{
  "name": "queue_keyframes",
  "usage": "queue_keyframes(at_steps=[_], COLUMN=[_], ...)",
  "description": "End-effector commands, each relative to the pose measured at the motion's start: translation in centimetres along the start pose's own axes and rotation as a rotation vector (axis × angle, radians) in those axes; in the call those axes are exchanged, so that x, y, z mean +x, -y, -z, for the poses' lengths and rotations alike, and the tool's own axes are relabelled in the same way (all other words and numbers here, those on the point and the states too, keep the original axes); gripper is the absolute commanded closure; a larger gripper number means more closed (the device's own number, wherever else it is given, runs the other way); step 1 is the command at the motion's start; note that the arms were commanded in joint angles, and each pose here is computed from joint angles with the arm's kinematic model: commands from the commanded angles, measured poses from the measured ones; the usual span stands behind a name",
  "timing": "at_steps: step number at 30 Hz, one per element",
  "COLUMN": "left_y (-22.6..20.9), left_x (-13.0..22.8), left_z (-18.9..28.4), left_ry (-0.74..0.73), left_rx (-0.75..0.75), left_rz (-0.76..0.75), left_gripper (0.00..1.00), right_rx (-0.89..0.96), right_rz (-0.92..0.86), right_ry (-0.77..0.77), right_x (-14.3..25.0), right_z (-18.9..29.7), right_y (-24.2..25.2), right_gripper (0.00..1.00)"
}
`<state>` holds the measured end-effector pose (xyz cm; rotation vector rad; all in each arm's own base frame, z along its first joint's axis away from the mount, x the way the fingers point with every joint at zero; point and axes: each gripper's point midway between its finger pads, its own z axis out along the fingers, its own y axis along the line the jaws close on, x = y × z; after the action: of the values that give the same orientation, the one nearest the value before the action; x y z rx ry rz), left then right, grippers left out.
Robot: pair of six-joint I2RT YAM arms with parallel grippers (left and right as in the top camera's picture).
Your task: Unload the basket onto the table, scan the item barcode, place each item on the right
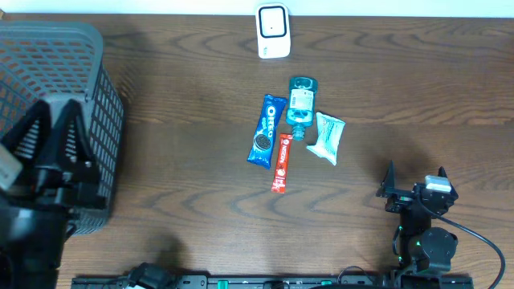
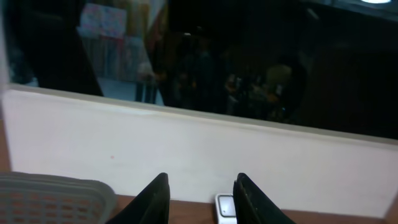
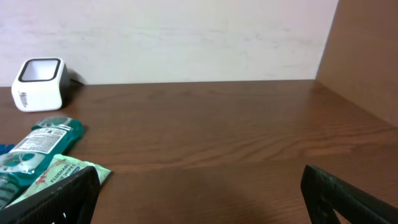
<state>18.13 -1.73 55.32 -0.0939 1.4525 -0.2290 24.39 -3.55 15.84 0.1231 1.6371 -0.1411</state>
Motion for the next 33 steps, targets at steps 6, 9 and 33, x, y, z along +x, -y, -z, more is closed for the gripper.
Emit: queue_keyframes(at_steps=[6, 9, 33], left_y=[1.2, 2.1, 2.7], left_x=[-1.2, -1.9, -4.5], left_z=[3.4, 5.2, 16.1], left_ry=[0.063, 0.106, 0.414], left_rx=[0.103, 0.143, 0.187], left_rz=[-0.031, -0.049, -0.015], left_gripper=[0.65, 0.61, 0.42], right_rx=[-0.008, -0.008, -0.008], right_rz=[0.012, 0.012, 0.012], right_ry=[0.001, 0.001, 0.001], right_x=[0.0, 0.0, 0.0], right_z=[0.0, 0.0, 0.0], right_y=[-0.2, -0.2, -0.2], right_gripper=[0.01, 0.01, 0.01])
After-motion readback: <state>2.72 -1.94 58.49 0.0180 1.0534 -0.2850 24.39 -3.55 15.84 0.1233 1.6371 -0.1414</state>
